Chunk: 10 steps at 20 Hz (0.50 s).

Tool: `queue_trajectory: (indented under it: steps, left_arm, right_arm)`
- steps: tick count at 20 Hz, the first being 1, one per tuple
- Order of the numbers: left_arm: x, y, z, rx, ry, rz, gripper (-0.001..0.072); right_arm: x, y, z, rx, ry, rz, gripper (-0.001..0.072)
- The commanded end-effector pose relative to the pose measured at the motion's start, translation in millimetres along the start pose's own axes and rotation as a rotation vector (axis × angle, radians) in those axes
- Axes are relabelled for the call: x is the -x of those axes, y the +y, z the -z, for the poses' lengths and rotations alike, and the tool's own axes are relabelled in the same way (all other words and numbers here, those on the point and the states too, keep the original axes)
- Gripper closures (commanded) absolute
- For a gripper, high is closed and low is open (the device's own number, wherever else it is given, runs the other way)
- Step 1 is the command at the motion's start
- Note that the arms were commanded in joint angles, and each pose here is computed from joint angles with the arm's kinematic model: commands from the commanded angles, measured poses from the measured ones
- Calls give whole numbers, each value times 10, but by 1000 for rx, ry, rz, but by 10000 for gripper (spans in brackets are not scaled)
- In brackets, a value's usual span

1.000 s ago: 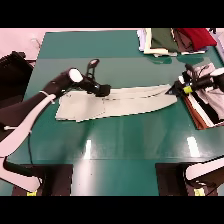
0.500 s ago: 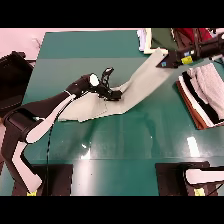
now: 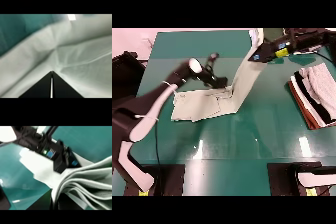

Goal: Fold the shirts.

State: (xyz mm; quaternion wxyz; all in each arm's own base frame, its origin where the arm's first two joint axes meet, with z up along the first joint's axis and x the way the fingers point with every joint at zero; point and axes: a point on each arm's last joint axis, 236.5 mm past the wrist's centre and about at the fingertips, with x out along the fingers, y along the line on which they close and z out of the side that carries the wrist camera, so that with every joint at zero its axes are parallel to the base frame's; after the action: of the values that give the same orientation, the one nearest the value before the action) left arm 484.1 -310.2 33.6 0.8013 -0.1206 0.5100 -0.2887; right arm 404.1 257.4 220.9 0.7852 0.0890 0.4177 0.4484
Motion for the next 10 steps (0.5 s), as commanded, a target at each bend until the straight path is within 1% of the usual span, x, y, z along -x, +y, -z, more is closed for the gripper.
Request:
queue_trajectory:
  steps: [1, 4, 5, 6, 7, 8, 10]
  left_arm:
    - [1227, 324, -596, -48, -162, -116, 684]
    - [2489, 597, -911, -72, -369, -275, 684]
    - [2874, 661, -938, -77, -433, -331, 684]
    - [3204, 711, -934, -79, -484, -380, 684]
    - [3447, 733, -920, -78, -523, -413, 684]
    - [3618, 740, -907, -74, -553, -430, 684]
    - [3751, 729, -866, -71, -568, -440, 684]
  right_arm:
    - [-428, 628, -158, 32, -56, -167, 690]
    - [-1170, 1310, -223, 55, -123, -345, 685]
    - [-1430, 1537, -204, 80, -152, -399, 592]
    - [-1688, 1748, -173, 66, -179, -448, 380]
    - [-1883, 1868, -124, 52, -191, -473, 297]
    - [-2031, 1892, -79, 60, -190, -467, 301]
    - [-2066, 1783, -78, 89, -177, -440, 307]
